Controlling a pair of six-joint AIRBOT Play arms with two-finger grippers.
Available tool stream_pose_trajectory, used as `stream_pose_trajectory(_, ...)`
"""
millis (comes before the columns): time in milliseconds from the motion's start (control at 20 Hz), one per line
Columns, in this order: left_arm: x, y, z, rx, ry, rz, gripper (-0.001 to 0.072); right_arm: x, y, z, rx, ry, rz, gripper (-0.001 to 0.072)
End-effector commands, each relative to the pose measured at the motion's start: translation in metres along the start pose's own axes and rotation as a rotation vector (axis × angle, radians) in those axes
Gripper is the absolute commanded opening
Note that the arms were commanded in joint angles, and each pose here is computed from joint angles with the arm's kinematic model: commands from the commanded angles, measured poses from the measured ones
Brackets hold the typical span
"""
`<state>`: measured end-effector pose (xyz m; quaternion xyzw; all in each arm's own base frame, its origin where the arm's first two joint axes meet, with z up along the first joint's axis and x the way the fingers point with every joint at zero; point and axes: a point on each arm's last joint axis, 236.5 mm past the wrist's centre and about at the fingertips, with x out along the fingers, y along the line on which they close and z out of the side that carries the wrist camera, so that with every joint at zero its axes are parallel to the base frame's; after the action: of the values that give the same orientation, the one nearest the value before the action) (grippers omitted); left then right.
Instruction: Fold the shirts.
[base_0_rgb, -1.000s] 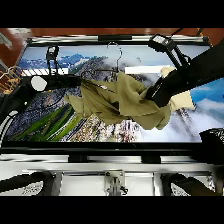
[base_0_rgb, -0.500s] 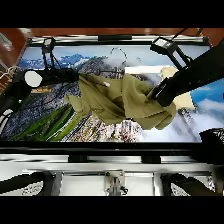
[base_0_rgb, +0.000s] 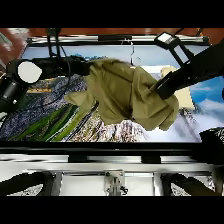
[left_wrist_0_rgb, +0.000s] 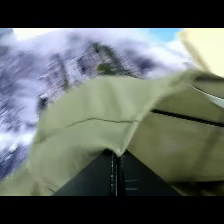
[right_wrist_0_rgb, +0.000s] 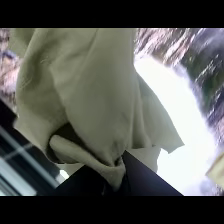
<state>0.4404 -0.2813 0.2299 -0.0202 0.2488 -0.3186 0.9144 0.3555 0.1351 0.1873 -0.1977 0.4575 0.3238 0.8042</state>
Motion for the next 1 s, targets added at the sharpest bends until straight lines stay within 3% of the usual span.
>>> stream_pose_trajectory(0, -0.022, -0.084, 0.039, 0.132, -0.092, -0.14, 0.0031, -0.002, -0.006, 0.034, 0.064, -0.144, -0.02, 0.0063)
stream_pose_trajectory(250, -0.048, -0.115, 0.032, 0.255, -0.019, -0.172, 0.0031, -0.018, -0.011, 0.05, 0.073, -0.215, -0.057, 0.0063)
stream_pose_trajectory(500, -0.065, -0.066, 0.012, 0.36, 0.108, 0.022, 0.0031, -0.066, -0.008, 0.069, 0.064, -0.325, -0.107, 0.0063)
stream_pose_trajectory(700, -0.058, -0.082, 0.042, 0.355, -0.036, 0.004, 0.0033, -0.096, 0.005, 0.084, 0.074, -0.439, -0.098, 0.0064)
stream_pose_trajectory(950, -0.075, -0.122, 0.125, 0.362, -0.433, -0.046, 0.0036, -0.162, 0.006, 0.126, 0.104, -0.741, -0.154, 0.0063)
